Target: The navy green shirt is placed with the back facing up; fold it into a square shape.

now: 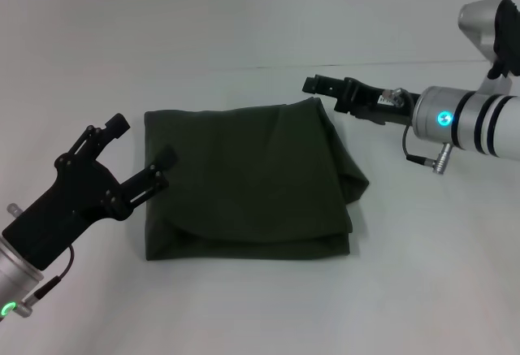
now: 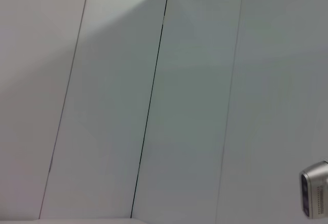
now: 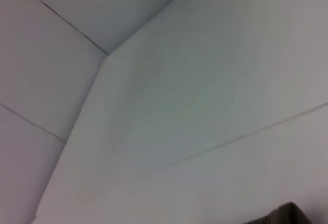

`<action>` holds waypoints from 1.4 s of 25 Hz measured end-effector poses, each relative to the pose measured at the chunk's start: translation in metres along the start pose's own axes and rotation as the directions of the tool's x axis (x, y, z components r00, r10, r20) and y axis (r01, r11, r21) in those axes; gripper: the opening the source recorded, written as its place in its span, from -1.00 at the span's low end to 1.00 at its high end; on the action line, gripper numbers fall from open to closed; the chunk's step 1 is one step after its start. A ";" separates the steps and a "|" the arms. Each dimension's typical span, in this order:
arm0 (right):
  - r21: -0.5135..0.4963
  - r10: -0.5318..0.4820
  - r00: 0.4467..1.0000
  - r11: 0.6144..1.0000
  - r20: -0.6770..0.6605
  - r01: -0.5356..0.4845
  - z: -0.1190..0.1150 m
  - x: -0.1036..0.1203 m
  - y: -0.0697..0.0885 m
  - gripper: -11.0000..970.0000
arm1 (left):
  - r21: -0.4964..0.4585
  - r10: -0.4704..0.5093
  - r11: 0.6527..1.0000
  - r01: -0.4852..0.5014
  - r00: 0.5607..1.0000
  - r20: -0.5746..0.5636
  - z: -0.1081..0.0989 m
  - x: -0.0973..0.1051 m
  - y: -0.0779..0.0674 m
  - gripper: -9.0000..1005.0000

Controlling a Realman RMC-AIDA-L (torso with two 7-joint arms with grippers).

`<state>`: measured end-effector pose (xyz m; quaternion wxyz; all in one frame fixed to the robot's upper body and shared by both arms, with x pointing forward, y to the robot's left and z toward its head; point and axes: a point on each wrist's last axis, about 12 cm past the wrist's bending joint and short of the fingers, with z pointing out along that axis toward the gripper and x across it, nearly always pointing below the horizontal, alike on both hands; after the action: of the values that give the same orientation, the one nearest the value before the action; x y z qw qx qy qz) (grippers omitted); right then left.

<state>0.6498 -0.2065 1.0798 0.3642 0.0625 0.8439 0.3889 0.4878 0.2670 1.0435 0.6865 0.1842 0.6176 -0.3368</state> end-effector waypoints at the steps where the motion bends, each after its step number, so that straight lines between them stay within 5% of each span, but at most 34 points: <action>1: 0.000 0.002 1.000 1.000 -0.007 -0.002 0.001 0.000 0.001 0.86 | 0.000 0.000 1.000 0.000 1.000 0.000 0.000 0.000 0.000 0.89; 25: -0.020 -0.038 0.996 0.999 0.076 0.040 0.026 0.006 0.028 0.86 | -0.011 -0.009 1.000 0.009 1.000 -0.004 0.001 0.004 -0.002 0.89; 35: -0.019 -0.054 0.987 0.998 0.151 0.057 0.020 0.000 0.020 0.85 | -0.016 -0.012 1.000 0.011 1.000 -0.005 -0.001 0.005 -0.003 0.89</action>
<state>0.6590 -0.1803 1.0855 0.4380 0.0636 0.8109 0.3828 0.4854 0.2647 1.0392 0.6842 0.1761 0.6232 -0.3352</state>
